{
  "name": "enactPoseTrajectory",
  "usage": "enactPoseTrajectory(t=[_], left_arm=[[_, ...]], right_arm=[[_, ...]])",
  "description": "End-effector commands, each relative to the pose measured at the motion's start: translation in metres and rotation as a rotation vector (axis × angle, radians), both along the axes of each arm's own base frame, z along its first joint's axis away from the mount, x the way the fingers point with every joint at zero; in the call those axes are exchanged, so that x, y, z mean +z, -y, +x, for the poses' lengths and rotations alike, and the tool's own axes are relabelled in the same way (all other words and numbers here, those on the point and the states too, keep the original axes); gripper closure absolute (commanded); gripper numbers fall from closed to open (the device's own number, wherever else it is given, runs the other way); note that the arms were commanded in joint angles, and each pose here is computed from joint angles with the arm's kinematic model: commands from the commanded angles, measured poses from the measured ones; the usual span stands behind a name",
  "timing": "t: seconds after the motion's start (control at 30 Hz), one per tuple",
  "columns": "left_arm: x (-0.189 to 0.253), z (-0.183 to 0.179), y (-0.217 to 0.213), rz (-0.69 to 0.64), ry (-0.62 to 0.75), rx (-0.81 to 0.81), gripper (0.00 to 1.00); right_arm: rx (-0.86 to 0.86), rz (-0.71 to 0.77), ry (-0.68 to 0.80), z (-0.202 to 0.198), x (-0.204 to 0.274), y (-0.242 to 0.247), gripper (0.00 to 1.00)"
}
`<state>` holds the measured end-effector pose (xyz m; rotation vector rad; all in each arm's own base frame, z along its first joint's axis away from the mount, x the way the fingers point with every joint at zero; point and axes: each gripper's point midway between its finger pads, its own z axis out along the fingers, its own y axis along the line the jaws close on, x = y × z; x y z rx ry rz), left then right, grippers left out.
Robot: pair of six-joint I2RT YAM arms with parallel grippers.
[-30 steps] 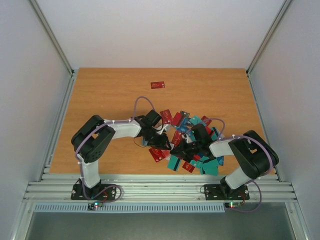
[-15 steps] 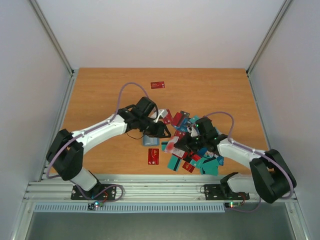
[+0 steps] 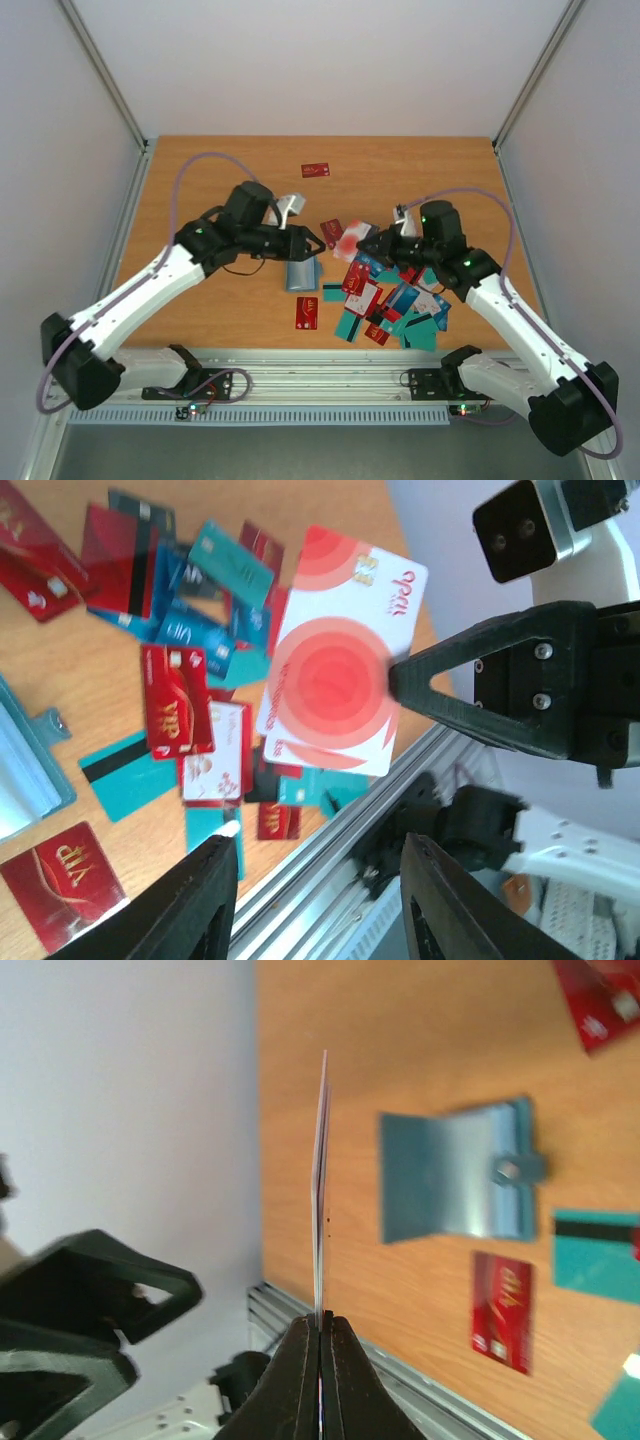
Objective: Put the credit cards into the card holder
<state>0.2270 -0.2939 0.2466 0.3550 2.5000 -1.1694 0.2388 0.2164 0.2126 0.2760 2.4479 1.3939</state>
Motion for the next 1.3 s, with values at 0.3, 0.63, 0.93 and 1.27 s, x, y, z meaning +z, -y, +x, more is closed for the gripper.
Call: enactPoseTrajectory(t=[0.3, 0.63, 0.93, 1.27], left_arm=[[0.153, 0.006, -0.009, -0.546, 0.192, 0.073, 0.48], [0.188, 0.017, 0.003, -0.747, 0.16, 0.057, 0.55], [0.182, 0.026, 0.007, -0.75, 0.125, 0.078, 0.6], [0.193, 0.032, 0.017, -0.802, 0.121, 0.041, 0.65]], right_arm=[[-0.12, 0.276, 0.272, 0.017, 0.174, 0.002, 0.99], [-0.143, 0.421, 0.322, 0.018, 0.222, 0.003, 0.99], [-0.144, 0.476, 0.349, 0.015, 0.243, 0.004, 0.99], [-0.129, 0.493, 0.346, 0.014, 0.246, 0.002, 0.99]])
